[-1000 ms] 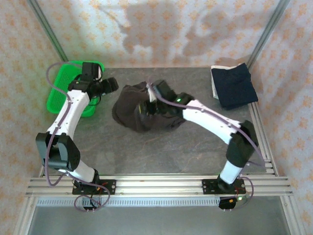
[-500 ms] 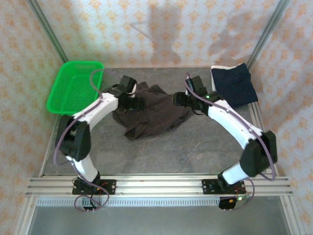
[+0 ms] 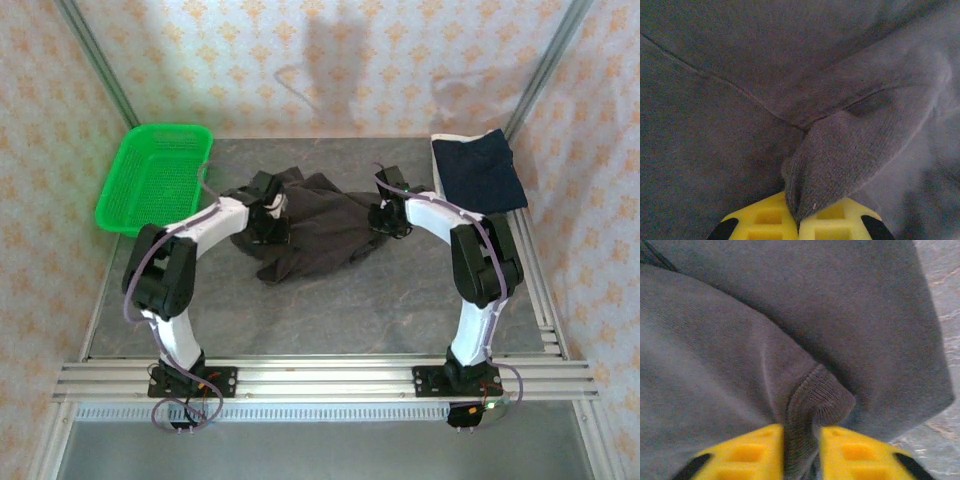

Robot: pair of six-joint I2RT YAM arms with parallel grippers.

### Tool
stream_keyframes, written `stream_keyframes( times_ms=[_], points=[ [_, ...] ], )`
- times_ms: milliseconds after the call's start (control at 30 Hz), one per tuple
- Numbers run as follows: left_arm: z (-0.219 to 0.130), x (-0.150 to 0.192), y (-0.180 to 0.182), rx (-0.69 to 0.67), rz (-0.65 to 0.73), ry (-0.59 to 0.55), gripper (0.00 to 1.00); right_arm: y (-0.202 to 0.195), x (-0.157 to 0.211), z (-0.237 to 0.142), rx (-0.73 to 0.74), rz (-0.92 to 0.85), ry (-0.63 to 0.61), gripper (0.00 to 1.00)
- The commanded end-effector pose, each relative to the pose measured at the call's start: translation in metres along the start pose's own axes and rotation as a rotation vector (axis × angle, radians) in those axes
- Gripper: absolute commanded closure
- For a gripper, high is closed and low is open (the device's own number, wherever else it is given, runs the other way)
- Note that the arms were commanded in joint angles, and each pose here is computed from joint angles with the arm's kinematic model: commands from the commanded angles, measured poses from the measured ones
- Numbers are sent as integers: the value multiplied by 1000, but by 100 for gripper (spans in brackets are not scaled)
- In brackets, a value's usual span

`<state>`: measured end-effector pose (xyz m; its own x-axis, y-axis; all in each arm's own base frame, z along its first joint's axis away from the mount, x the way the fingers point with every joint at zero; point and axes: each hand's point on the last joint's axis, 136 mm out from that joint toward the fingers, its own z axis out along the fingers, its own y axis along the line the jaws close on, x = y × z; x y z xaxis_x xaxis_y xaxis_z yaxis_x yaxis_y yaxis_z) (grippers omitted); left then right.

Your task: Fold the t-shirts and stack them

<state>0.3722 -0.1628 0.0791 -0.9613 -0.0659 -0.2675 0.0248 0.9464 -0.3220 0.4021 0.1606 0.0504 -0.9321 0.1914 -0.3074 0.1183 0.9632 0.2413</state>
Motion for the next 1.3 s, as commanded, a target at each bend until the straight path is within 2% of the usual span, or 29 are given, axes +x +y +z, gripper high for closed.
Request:
stream_keyframes(
  times_ms=[0, 33, 200, 300, 433, 567, 667, 767, 833, 900, 933, 1000, 1100, 1200, 1267],
  points=[
    [-76, -41, -23, 122, 4, -186, 100, 3, -13, -23, -43, 44, -59, 93],
    [-97, -48, -25, 123, 9, -229, 100, 1, -19, -34, -49, 55, -87, 100],
    [-195, -75, -35, 102, 29, -442, 100, -15, -41, -114, -42, 101, -254, 100],
    [-244, -83, -48, 124, 48, -538, 100, -22, -56, -191, -16, 96, -423, 100],
    [-303, -90, -77, 224, 89, -652, 100, -27, -74, -307, -3, 112, -678, 100],
    [-346, -88, -96, 276, 128, -746, 100, -21, -89, -391, -32, 107, -845, 100],
    [-354, -90, -77, 190, 84, -808, 100, -5, -96, -420, -105, 79, -897, 100],
    [-327, -98, -24, 24, -32, -818, 100, 22, -99, -403, -231, 35, -836, 100],
    [-291, -104, 23, -62, -148, -743, 100, 54, -98, -365, -354, -21, -737, 100],
    [-251, -104, 61, -125, -241, -621, 100, 86, -93, -321, -433, -91, -627, 100],
    [-232, -101, 78, -166, -272, -564, 95, 97, -92, -294, -433, -111, -567, 100],
    [-203, -91, 106, -266, -313, -476, 55, 108, -85, -244, -380, -147, -418, 94],
    [-173, -72, 125, -337, -323, -368, 40, 98, -66, -194, -285, -164, -291, 75],
    [-161, -66, 119, -293, -287, -360, 25, 79, -44, -166, -248, -147, -265, 57],
    [-160, -65, 107, -289, -232, -366, 18, 64, -21, -143, -217, -139, -209, 53]
  ],
)
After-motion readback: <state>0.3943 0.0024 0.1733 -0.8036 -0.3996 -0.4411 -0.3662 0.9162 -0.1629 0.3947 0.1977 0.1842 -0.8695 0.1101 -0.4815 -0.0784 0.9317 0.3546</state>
